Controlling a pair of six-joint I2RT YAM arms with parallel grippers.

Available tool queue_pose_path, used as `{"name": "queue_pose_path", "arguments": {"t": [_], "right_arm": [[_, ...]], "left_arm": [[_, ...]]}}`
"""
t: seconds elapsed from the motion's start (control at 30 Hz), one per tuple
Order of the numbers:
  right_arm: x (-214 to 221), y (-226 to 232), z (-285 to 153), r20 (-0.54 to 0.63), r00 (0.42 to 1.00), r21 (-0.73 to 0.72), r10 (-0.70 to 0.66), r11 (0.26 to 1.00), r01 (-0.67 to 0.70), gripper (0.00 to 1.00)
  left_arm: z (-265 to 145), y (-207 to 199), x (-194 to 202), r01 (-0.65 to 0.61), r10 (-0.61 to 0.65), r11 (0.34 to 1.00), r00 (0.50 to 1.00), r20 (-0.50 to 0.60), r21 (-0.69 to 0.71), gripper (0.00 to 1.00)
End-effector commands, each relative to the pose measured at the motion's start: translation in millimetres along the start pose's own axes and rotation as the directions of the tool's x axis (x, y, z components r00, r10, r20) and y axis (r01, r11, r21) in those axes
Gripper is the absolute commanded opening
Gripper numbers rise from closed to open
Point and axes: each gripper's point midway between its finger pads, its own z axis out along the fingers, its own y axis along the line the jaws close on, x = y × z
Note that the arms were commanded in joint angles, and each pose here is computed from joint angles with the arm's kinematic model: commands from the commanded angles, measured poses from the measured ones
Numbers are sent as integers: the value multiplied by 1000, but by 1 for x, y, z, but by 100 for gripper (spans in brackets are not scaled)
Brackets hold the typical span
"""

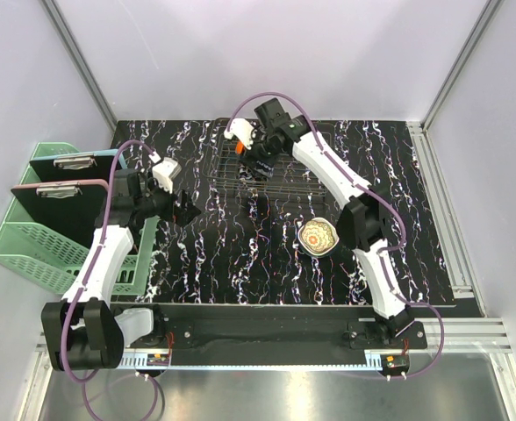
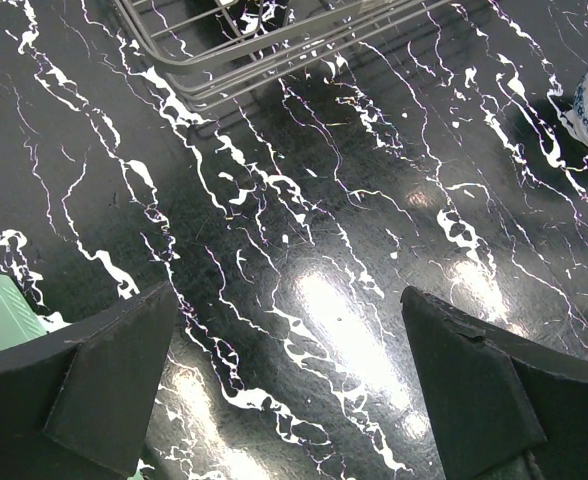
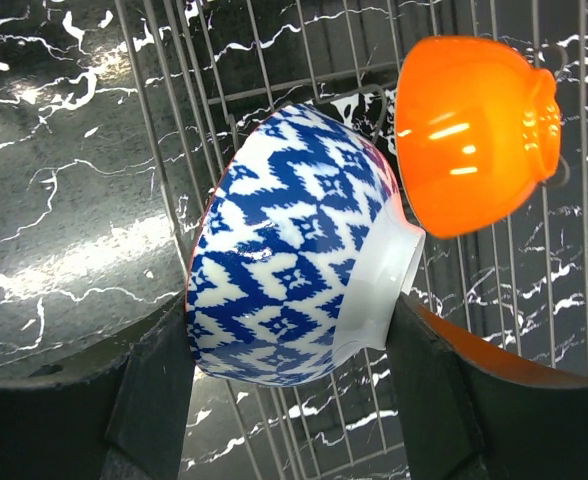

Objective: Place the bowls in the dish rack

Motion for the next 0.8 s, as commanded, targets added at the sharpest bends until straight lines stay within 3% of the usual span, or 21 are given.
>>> {"name": "queue_pose_path", "arguments": {"t": [0.0,0.57,0.63,0.7,0.77], "right_arm": [[-26,1,5,62,996,10,-70,998,70,0],[-25,12,35,35,983,-15,-182,983,183,2],[-25,14,37,32,981,-20,-192,981,193,11],[-25,13,36,28,980,-17,-197,980,197,26],[-23,15,39,19,980,-20,-200,979,201,34]], "left_arm": [[-2,-2,-15,-33,32,999,998,55,17,99],[-5,-1,-11,-19,17,1000,998,59,21,99],[-5,0,-10,-15,14,1000,998,58,20,99],[-5,0,-11,-16,15,1000,998,59,21,99],[-5,0,-10,-14,13,1000,998,59,22,99]]}}
